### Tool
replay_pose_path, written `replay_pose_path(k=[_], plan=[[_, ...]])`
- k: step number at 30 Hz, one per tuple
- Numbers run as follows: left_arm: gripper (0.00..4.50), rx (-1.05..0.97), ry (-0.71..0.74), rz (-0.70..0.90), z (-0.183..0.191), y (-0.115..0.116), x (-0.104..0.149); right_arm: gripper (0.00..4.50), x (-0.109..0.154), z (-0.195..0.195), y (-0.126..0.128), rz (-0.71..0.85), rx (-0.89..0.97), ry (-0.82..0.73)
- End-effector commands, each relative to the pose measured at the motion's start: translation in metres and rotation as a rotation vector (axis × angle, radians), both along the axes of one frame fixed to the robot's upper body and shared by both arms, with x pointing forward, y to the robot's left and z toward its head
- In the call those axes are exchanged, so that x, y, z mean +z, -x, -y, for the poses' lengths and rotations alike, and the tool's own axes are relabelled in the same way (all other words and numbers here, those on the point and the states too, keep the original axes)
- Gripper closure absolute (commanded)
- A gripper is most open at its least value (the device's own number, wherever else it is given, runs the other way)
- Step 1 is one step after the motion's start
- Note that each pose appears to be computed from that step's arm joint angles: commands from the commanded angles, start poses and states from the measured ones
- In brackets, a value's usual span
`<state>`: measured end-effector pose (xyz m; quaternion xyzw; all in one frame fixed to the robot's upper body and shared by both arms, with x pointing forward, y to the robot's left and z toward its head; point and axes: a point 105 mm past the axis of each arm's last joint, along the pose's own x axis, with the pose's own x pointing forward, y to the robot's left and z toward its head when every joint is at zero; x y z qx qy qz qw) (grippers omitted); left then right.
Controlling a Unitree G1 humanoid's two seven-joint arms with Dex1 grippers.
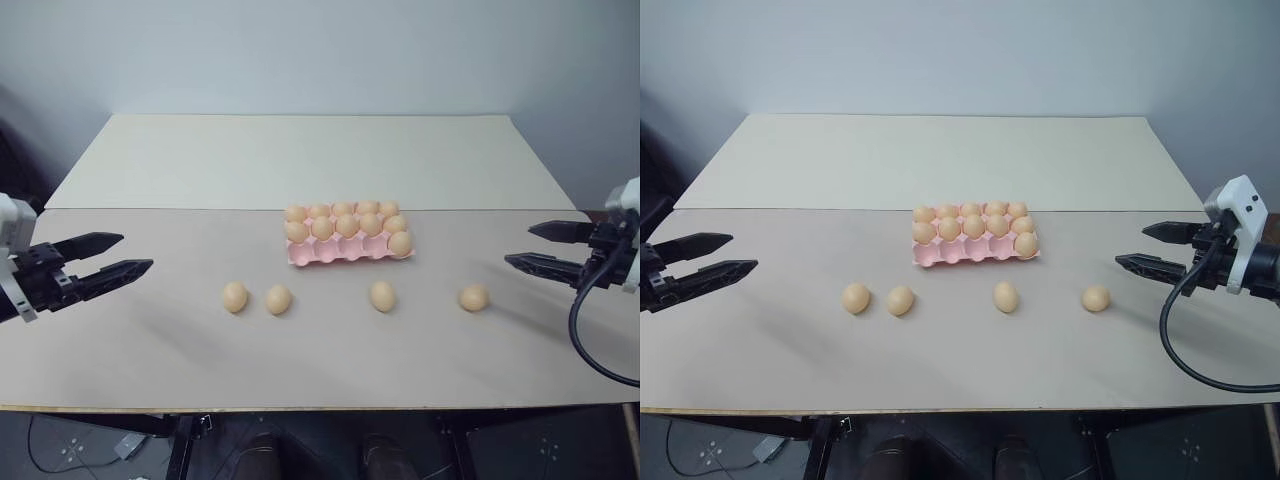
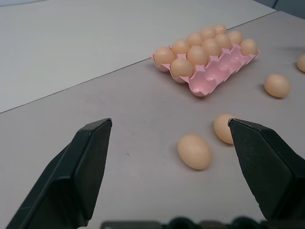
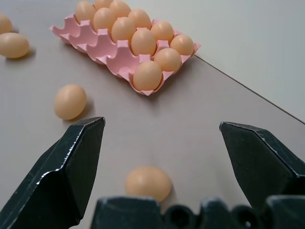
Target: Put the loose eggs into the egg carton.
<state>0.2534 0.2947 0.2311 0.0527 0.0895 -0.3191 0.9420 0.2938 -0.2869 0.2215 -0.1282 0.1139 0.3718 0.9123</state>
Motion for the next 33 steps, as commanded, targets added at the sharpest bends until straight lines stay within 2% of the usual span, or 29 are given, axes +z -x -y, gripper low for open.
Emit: replay_pose_path(k=[1,8,11,14,18,21,26,30,33], plan=[[0.23,-0.015,-0.004,0.044,0.002,0.002,0.016,0.00,0.014,0.000,0.005,0.046,0.001,-0.007],[0.23,-0.080,-0.021,0.045,0.016,0.002,0.015,0.00,0.005,0.002,0.008,0.024,-0.050,0.028],[0.23,-0.154,-0.044,0.040,0.039,0.002,0.007,0.00,-0.006,-0.005,0.005,0.023,-0.111,0.057],[0.23,-0.224,-0.085,0.042,0.067,0.004,-0.007,0.00,-0.012,-0.009,-0.005,0.041,-0.237,0.049],[0.23,-0.305,-0.105,0.081,0.112,0.009,-0.024,0.00,-0.024,-0.022,-0.011,-0.009,-0.383,0.013],[0.23,-0.358,-0.109,0.106,0.143,0.014,-0.037,0.00,-0.031,-0.022,-0.014,-0.037,-0.568,0.003],[0.23,-0.395,-0.085,0.130,0.169,0.017,-0.045,0.00,-0.033,-0.029,-0.010,-0.068,-0.761,-0.020],[0.23,-0.425,-0.063,0.123,0.177,0.017,-0.047,0.00,-0.041,-0.037,-0.010,-0.117,-0.871,-0.004],[0.23,-0.435,-0.065,0.117,0.179,0.016,-0.049,0.00,-0.041,-0.042,-0.013,-0.090,-0.933,0.001]])
